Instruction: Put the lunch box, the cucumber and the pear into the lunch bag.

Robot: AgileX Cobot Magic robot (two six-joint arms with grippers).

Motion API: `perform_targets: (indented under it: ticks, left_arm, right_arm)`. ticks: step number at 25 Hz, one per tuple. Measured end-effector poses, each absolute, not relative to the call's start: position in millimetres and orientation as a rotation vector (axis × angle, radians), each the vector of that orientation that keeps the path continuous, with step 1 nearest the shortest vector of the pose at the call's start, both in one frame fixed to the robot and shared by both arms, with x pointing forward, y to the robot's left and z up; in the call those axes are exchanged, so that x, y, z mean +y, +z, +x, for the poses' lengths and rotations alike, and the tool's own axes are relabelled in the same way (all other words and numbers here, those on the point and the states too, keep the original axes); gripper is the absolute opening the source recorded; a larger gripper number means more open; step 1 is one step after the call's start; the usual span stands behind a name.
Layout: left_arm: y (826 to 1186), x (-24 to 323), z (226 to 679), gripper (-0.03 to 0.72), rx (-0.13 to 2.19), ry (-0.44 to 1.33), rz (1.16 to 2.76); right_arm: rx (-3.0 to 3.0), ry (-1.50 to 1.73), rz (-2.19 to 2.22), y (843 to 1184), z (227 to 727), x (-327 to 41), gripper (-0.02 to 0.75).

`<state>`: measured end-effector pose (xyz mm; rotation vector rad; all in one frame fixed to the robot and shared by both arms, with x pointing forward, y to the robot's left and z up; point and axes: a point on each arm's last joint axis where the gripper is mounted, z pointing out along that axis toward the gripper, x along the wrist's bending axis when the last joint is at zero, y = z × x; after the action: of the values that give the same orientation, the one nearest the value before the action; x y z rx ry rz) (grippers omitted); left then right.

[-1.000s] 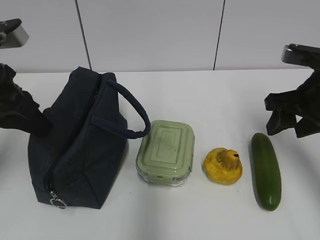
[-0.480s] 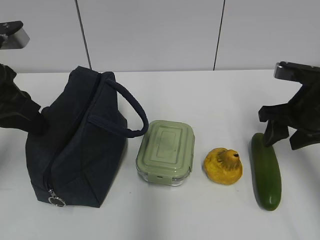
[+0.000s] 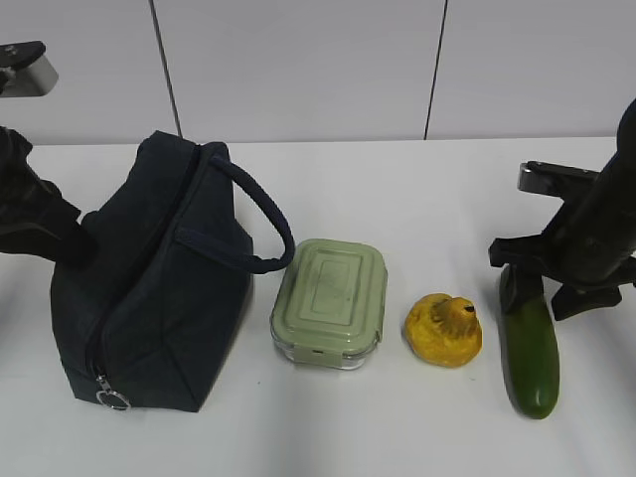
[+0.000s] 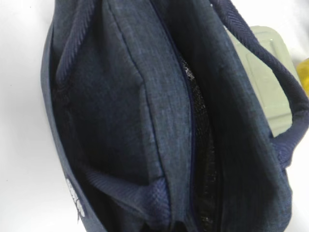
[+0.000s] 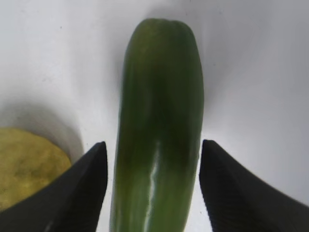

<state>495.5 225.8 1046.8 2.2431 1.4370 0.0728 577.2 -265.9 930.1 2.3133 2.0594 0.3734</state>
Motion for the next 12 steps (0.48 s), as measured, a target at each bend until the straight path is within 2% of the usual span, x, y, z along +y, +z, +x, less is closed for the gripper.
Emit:
perform_targets:
  ticks: [6,12]
  left_arm:
    - [1047,226,496,0.004,1.437,0.076,2.242]
    - [1047,226,496,0.004,1.436,0.080,2.243]
  right_arm:
    - [2.084,0.331,2.352,911,581,-264,0.462]
    - [2.111,0.318,2.338,908,582,-264,0.398]
